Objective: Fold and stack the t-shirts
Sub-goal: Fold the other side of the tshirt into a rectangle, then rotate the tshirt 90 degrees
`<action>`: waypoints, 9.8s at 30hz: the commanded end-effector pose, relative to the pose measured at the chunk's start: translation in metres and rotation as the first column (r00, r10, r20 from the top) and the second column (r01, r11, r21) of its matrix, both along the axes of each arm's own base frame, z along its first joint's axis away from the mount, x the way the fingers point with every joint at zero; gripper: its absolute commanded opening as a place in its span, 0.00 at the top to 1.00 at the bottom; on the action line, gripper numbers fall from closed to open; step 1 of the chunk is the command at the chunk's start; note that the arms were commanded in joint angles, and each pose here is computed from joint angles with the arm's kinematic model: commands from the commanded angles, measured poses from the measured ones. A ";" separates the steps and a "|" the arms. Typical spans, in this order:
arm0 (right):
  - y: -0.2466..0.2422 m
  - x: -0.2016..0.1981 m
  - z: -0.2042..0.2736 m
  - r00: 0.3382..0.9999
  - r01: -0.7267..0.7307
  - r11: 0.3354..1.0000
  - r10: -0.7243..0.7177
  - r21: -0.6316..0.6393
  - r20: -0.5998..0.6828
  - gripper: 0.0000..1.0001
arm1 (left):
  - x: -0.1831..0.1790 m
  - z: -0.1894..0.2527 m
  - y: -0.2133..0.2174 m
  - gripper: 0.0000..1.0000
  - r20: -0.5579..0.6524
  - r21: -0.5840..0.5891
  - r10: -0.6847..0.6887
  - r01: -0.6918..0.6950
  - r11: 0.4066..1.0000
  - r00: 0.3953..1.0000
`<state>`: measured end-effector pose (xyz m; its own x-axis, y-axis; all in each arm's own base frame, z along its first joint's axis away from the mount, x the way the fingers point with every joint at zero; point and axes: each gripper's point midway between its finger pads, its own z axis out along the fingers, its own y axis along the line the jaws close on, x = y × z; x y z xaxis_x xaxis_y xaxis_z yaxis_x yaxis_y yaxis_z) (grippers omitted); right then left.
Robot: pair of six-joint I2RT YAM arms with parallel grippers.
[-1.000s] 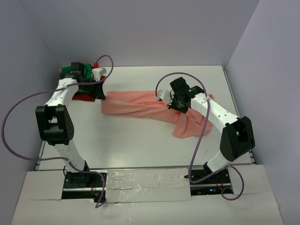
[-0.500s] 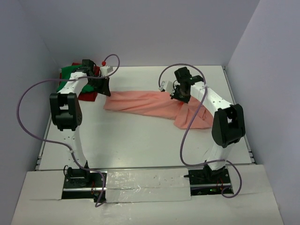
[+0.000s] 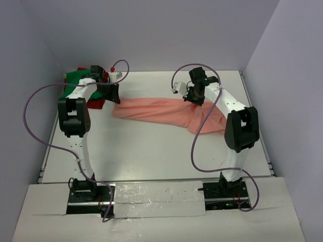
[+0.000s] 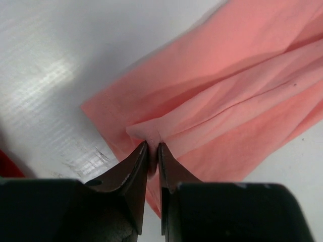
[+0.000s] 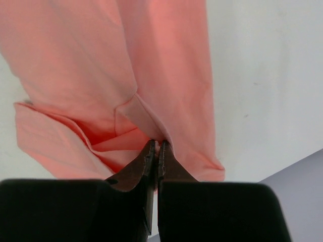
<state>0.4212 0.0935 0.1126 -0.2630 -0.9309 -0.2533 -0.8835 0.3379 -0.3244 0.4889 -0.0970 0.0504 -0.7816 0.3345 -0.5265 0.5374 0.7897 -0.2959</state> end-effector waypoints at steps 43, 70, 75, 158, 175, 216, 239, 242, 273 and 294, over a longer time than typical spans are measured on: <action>-0.014 -0.104 -0.035 0.964 0.255 0.958 -0.242 0.128 -0.114 0.17 | -0.023 0.090 0.013 0.01 0.320 -0.093 0.241 -0.223 0.970 0.916; 0.002 -0.098 -0.067 0.973 0.213 0.970 -0.200 0.117 -0.118 0.36 | -0.029 0.092 0.013 0.01 0.341 -0.106 0.249 -0.226 0.968 0.906; 0.001 -0.096 -0.074 0.971 0.219 0.970 -0.207 0.104 -0.117 0.36 | -0.029 0.093 0.013 0.01 0.345 -0.107 0.249 -0.226 0.968 0.905; -0.114 0.011 0.074 0.546 0.562 0.651 -0.755 0.510 0.362 0.51 | -0.068 0.149 -0.029 0.01 0.563 -0.225 0.160 -0.036 0.974 0.811; -0.052 -0.029 0.051 0.715 0.579 0.686 -0.687 0.440 0.131 1.00 | -0.058 0.073 -0.092 0.02 0.371 -0.246 0.071 0.024 0.969 0.926; -0.025 -0.006 -0.027 0.620 0.781 0.553 -0.740 0.288 -0.260 1.00 | -0.037 -0.022 -0.124 1.00 0.103 -0.063 0.107 -0.101 0.993 0.989; -0.029 -0.015 -0.034 0.632 0.772 0.569 -0.737 0.284 -0.239 1.00 | -0.003 0.058 -0.100 0.41 0.443 -0.033 0.238 -0.249 0.968 0.865; -0.031 -0.016 -0.039 0.624 0.779 0.565 -0.745 0.272 -0.238 1.00 | -0.003 0.061 -0.103 0.71 0.453 -0.031 0.233 -0.246 0.969 0.861; -0.080 0.028 -0.050 0.444 0.882 0.381 -0.869 0.278 -0.217 1.00 | -0.037 0.006 -0.129 1.00 0.267 0.042 0.120 -0.136 0.990 0.956; -0.047 0.047 0.023 0.568 0.794 0.421 -0.773 0.439 -0.284 1.00 | -0.039 -0.039 -0.141 1.00 0.079 0.072 0.098 -0.104 0.992 0.992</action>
<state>0.4733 0.0279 0.0867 -0.8823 -0.0223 -0.4702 -0.0820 0.9909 0.1068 0.4552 -0.2260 0.0226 -0.7136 0.3047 -0.6308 0.4764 0.8712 -0.1182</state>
